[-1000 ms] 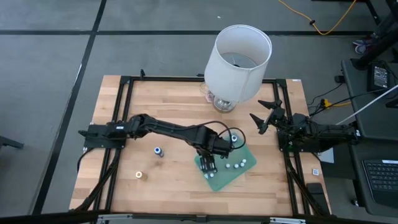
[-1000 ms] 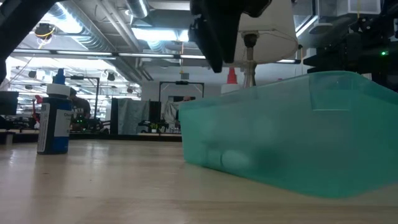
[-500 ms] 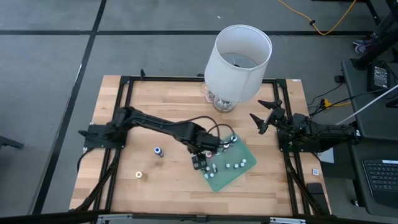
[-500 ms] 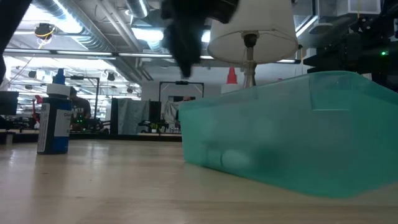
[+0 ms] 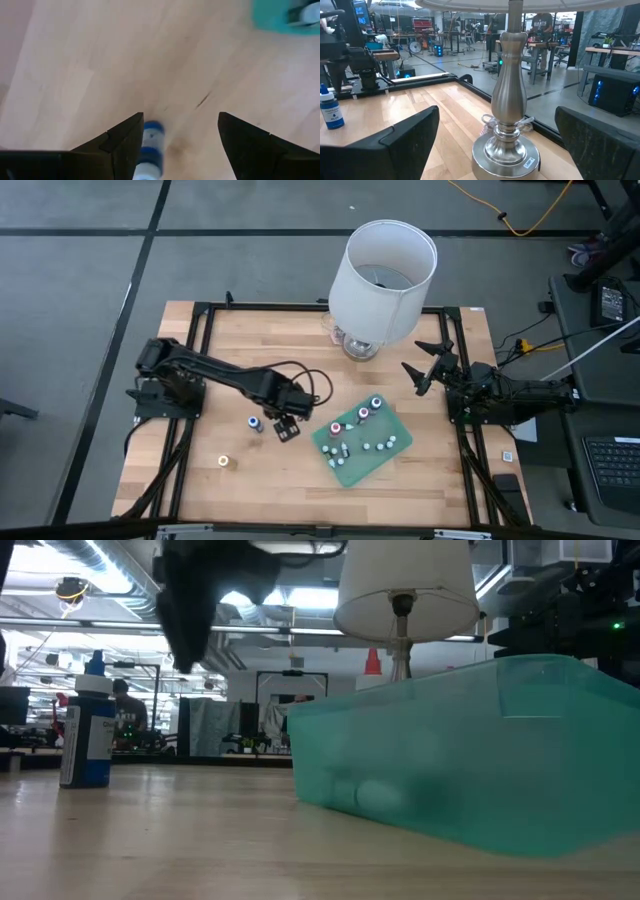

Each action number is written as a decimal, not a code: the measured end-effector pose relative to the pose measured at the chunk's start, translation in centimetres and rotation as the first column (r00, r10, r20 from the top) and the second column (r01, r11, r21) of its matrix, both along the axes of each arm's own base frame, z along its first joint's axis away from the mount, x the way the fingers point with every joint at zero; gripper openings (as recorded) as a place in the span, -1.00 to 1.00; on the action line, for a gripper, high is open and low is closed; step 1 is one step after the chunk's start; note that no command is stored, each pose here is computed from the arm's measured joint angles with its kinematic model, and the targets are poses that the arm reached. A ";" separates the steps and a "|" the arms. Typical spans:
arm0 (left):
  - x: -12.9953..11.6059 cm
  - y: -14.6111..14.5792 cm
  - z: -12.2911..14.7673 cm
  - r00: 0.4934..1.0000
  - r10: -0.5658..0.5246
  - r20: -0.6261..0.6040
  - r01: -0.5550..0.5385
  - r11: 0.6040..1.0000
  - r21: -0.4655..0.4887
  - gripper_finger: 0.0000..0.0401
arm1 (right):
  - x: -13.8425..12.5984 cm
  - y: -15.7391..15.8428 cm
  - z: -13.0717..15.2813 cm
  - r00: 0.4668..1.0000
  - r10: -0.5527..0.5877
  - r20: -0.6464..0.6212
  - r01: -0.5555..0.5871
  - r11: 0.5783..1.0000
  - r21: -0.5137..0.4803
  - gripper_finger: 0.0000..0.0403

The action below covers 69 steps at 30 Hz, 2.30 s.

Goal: Pick & Place food coloring
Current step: Put the large blue food coloring bottle into the green bin

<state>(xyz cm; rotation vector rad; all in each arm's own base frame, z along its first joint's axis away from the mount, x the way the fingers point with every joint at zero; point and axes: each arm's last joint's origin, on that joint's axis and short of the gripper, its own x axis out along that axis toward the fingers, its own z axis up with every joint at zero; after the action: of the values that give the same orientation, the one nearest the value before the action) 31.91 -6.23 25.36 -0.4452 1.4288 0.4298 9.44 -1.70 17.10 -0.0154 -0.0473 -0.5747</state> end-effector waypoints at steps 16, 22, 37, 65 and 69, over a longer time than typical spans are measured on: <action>-5.5 -0.8 -1.8 0.996 0.029 -0.079 -0.028 0.999 0.016 0.24 | 0.0 0.0 0.0 1.000 0.001 0.000 -0.001 1.000 0.000 0.97; -6.3 -1.4 -2.7 0.993 0.015 -0.121 -0.015 1.000 0.001 0.24 | 0.0 0.0 0.0 1.000 0.000 0.000 0.000 1.000 0.000 0.97; -6.2 -1.7 -3.4 0.996 -0.031 -0.088 0.030 0.999 -0.013 0.15 | 0.0 0.0 0.0 1.000 0.000 0.000 0.000 1.000 0.000 0.97; -4.0 -1.5 1.5 0.996 -0.085 -0.020 0.085 0.996 0.017 -0.44 | 0.0 0.0 0.0 1.000 0.001 0.000 -0.001 1.000 0.000 0.97; -2.7 -1.4 3.3 0.993 -0.120 -0.013 0.120 0.992 0.045 -0.44 | 0.0 0.0 0.0 1.000 0.000 0.000 0.000 1.000 0.000 0.97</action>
<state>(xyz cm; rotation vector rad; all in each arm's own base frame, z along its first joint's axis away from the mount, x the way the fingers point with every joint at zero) 29.24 -7.67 28.66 -0.3185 1.4447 0.3676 9.44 -1.69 17.10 -0.0154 -0.0471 -0.5746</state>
